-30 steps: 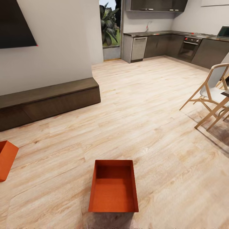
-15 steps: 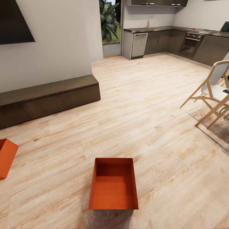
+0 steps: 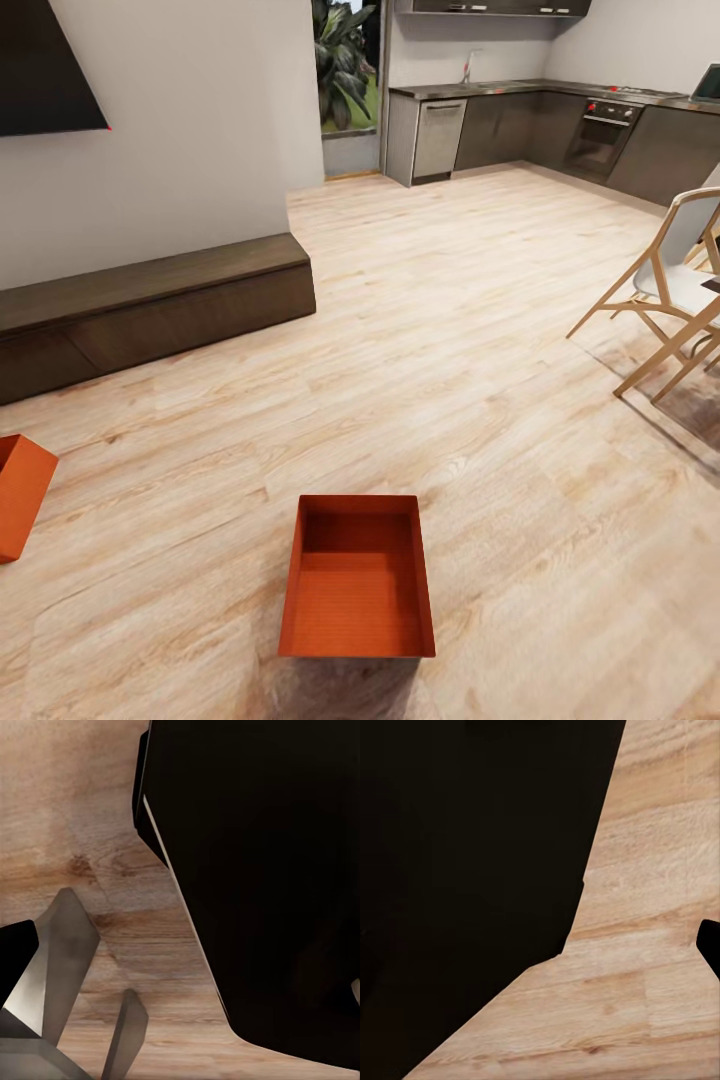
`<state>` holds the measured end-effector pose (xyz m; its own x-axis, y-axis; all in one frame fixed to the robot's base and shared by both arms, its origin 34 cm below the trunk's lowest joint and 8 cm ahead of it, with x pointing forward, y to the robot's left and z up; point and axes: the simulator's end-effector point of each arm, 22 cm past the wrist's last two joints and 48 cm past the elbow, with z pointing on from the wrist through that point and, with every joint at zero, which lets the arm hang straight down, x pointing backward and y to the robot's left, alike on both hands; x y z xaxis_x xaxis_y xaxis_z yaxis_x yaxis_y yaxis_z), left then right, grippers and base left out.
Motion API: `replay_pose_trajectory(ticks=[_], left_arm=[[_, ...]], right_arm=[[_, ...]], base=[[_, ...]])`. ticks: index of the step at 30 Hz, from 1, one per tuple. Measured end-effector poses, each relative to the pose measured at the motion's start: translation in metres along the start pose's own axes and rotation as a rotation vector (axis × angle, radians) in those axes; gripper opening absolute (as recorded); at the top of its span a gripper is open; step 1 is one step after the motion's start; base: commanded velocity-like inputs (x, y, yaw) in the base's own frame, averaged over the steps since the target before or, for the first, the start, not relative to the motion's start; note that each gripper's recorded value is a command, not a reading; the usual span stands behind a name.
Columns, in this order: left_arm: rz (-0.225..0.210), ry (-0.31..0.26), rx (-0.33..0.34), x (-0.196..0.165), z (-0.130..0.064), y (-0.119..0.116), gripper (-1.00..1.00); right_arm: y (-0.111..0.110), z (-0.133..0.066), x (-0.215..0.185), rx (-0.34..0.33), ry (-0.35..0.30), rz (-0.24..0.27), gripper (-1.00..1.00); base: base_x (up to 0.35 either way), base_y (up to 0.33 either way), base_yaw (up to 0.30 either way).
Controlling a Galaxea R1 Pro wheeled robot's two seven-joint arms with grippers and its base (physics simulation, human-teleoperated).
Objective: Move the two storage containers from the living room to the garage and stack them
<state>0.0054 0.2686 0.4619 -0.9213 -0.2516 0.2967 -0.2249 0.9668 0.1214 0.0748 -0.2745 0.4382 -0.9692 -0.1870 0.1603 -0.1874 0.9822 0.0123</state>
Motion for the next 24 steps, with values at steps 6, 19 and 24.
replay_pose_trajectory(ticks=[6,19,24], left_arm=[[0.0,0.0,0.0,0.0,0.0,0.0001,1.0],[0.0,0.0,0.0,0.0001,0.0,-0.0003,1.0],[0.0,0.0,0.001,0.0001,0.0,-0.0005,1.0]], right_arm=[[0.0,0.0,0.0009,-0.002,0.004,-0.002,1.0],[-0.0011,0.0,0.0004,0.001,0.001,-0.001,1.0],[-0.0038,0.0,0.0009,0.012,0.004,-0.007,1.0]], base=[[0.0,0.0,0.0],[0.0,0.0,0.0],[0.0,0.0,0.0]])
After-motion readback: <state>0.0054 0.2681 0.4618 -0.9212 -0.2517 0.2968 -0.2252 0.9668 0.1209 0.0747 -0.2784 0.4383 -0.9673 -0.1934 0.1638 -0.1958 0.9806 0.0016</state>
